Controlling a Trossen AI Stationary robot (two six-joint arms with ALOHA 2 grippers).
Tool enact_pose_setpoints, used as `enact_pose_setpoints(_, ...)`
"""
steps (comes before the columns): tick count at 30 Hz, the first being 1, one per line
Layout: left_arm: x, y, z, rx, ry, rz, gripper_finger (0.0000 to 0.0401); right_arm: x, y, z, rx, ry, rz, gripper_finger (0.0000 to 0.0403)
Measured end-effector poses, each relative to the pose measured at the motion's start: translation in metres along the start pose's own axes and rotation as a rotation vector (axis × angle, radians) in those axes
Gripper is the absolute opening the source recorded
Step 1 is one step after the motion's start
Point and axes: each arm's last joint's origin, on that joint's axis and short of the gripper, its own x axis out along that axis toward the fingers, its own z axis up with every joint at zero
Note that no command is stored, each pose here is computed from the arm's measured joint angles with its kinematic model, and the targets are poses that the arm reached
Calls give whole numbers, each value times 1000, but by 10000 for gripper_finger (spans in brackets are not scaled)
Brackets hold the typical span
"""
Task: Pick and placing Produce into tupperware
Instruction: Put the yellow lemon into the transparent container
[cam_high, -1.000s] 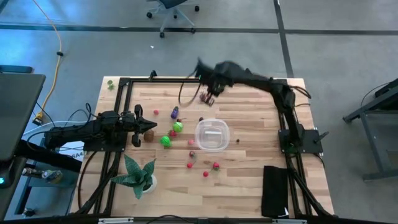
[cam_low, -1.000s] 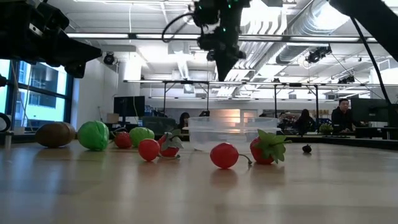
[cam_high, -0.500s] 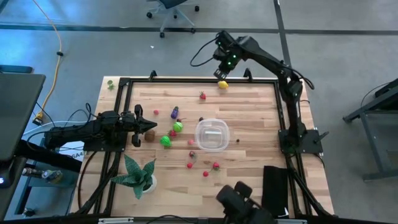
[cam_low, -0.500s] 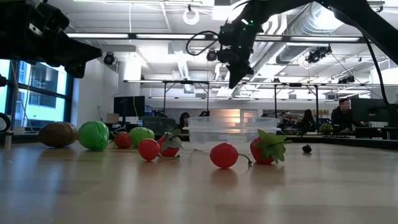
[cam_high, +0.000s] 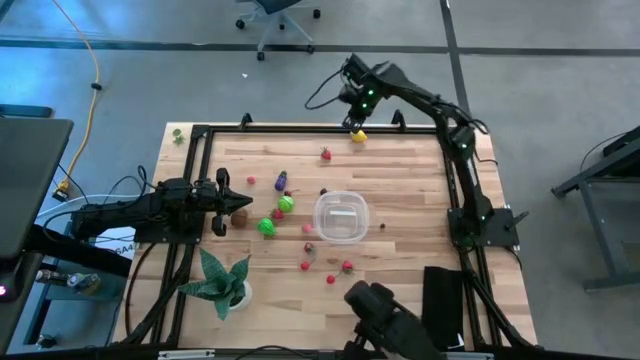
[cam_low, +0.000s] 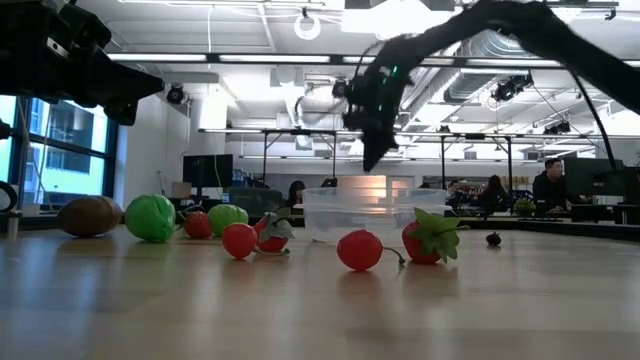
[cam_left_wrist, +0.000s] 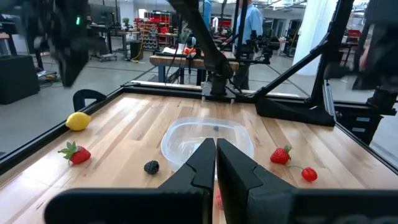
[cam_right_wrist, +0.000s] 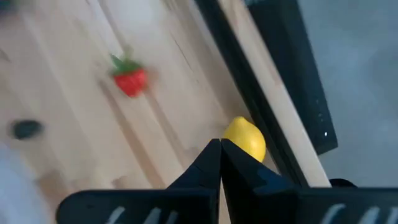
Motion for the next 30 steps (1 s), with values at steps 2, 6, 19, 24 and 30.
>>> enact_pose_setpoints(2, 0, 0, 0, 0, 0, 0, 5, 20, -4, -1, -15, 45, 12, 13)
enact_pose_setpoints(6, 0, 0, 0, 0, 0, 0, 5, 47, -12, -7, -40, 164, -61, 39)
enact_pose_setpoints(19, 0, 0, 0, 0, 0, 0, 5, 53, -27, -10, -27, 134, -13, 182)
enact_pose_setpoints(24, 0, 0, 0, 0, 0, 0, 5, 53, -27, -9, -50, 136, -23, 213)
enact_pose_setpoints(30, 0, 0, 0, 0, 0, 0, 5, 55, -28, -9, -62, 134, -21, 216)
